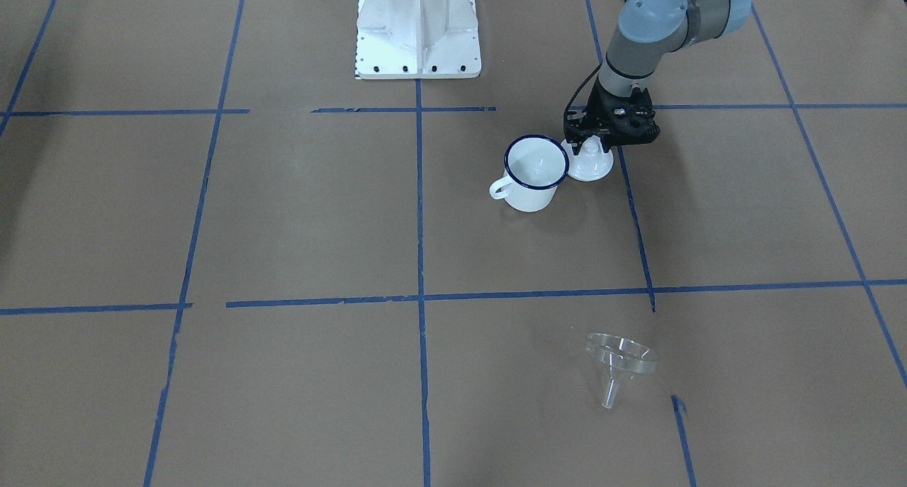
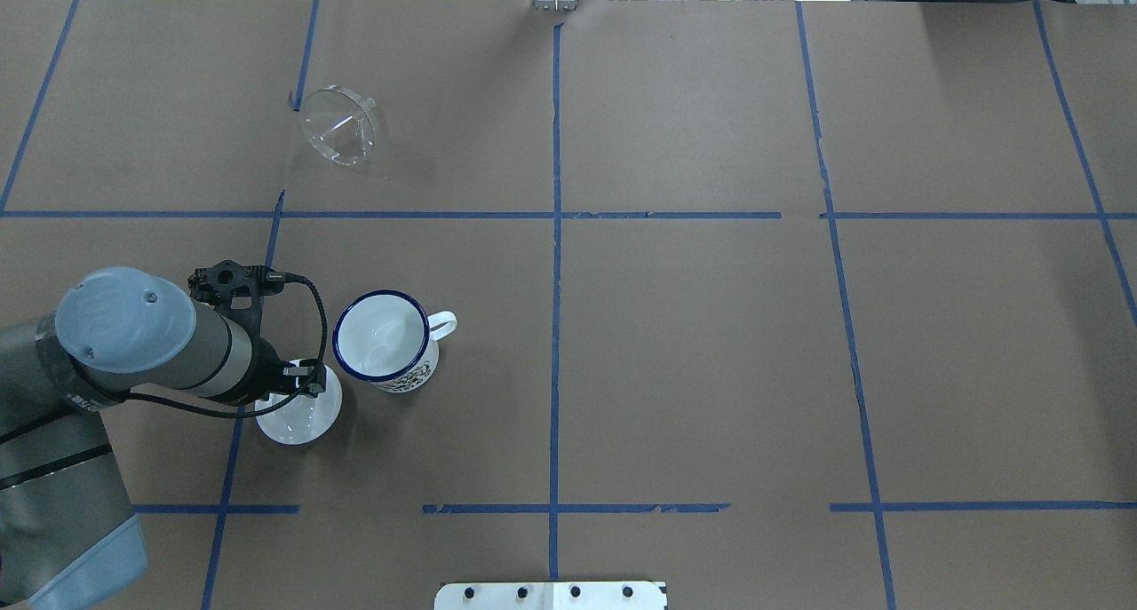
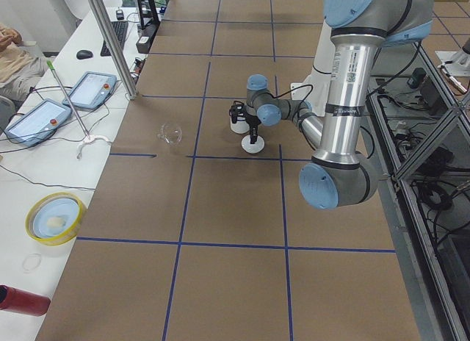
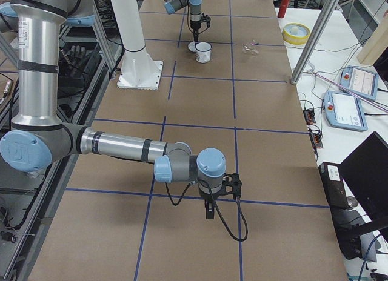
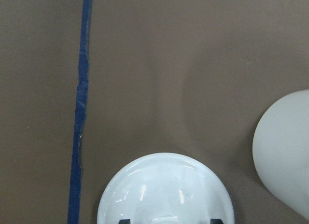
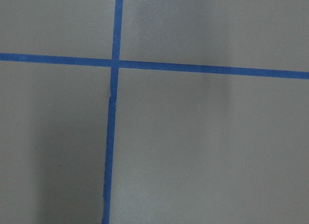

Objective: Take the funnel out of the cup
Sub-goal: 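Lower the left gripper onto the white lid and grasp its knob, then lift the white lid and carry it over the mug with the left gripper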

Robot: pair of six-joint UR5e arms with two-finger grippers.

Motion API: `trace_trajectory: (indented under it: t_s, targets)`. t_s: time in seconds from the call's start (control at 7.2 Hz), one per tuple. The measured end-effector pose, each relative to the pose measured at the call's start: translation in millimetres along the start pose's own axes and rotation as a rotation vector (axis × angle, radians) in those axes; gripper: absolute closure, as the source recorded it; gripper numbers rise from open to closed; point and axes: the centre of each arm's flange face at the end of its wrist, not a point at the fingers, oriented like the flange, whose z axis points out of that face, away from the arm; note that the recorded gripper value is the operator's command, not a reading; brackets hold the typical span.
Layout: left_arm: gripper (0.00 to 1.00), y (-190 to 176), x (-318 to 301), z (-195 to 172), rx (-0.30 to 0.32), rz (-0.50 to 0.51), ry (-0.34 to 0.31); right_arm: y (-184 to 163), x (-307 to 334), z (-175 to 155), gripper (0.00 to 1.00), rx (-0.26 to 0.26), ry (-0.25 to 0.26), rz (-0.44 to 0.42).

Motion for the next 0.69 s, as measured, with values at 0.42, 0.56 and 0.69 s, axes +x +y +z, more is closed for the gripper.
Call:
trace_trajectory:
  t_s: [0.42,0.56,0.69]
  targets:
    - [1.00,2.2,-3.8,-0.4,-0.005,-0.002,-0.010,0.0,0.0,0.0,0.00,0.000,0.000,0.000]
    - [1.00,2.8,-3.2,-2.9,-0.004,-0.001,-0.006,0.0,0.0,0.0,0.00,0.000,0.000,0.000]
    - [1.00,3.0,-2.1,-6.9,-0.001,0.000,0.001,0.0,0.0,0.0,0.00,0.000,0.000,0.000]
